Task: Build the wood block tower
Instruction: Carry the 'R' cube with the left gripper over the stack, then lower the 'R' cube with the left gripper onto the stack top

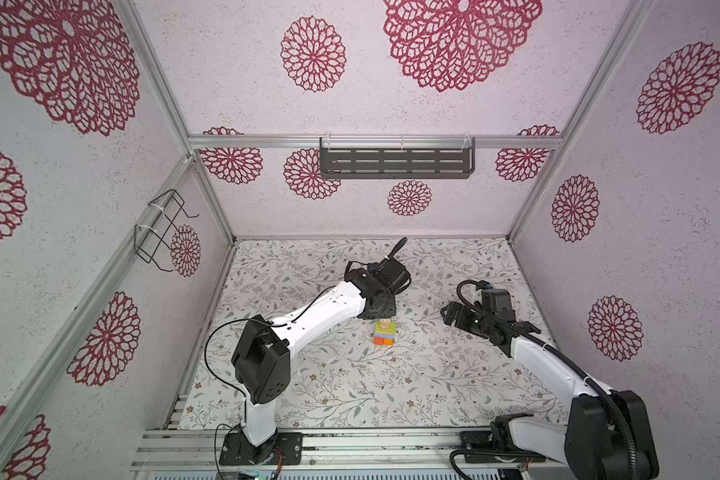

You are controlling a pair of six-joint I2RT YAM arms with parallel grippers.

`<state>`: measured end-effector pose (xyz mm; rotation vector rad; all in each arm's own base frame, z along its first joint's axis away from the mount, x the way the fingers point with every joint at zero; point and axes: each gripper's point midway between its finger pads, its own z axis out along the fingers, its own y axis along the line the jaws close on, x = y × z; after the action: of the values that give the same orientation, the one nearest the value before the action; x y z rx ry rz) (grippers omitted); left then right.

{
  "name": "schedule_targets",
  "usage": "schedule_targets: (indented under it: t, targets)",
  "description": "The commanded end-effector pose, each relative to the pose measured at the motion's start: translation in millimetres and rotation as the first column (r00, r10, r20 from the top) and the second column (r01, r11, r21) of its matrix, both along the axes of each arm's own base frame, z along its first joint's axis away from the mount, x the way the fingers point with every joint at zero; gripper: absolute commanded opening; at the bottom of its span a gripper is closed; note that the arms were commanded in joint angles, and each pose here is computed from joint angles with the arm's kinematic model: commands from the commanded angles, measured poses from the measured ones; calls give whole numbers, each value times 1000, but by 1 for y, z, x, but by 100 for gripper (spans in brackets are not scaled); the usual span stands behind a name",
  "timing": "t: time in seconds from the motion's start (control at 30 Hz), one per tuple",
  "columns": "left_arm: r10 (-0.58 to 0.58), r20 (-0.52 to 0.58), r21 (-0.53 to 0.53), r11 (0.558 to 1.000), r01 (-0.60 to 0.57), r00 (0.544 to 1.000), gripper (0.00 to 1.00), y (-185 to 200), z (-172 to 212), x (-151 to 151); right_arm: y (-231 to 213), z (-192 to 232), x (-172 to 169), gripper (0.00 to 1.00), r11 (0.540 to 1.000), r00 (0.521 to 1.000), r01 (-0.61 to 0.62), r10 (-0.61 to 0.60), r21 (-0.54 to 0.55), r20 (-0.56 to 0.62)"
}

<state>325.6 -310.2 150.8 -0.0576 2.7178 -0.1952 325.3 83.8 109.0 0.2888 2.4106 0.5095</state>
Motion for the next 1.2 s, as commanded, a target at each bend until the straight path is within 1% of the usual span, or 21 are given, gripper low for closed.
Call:
schedule_targets:
  t: [0.0,0.13,0.27,0.3,0.5,1.17]
  targets:
    - [25,-11,24,999,-25,1000,35,-2,-8,-2,2,17,6,99,999,998,-1,-2,37,59]
    - [30,-16,21,999,-29,999,35,-8,-13,-1,1,17,5,99,999,998,0,-3,40,63]
    - [23,-11,9,1000,-23,1000,35,-13,-9,-2,2,15,4,99,999,998,-1,-2,45,61]
    - [20,-31,35,999,-19,999,35,-15,-24,-2,2,16,5,99,999,998,-3,0,47,63]
    - [16,-37,40,999,-14,999,35,-19,-27,-4,3,15,4,99,999,998,-6,3,53,62]
    - [8,-14,53,999,-8,1000,35,-20,-25,5,3,14,3,99,998,998,-13,9,54,62]
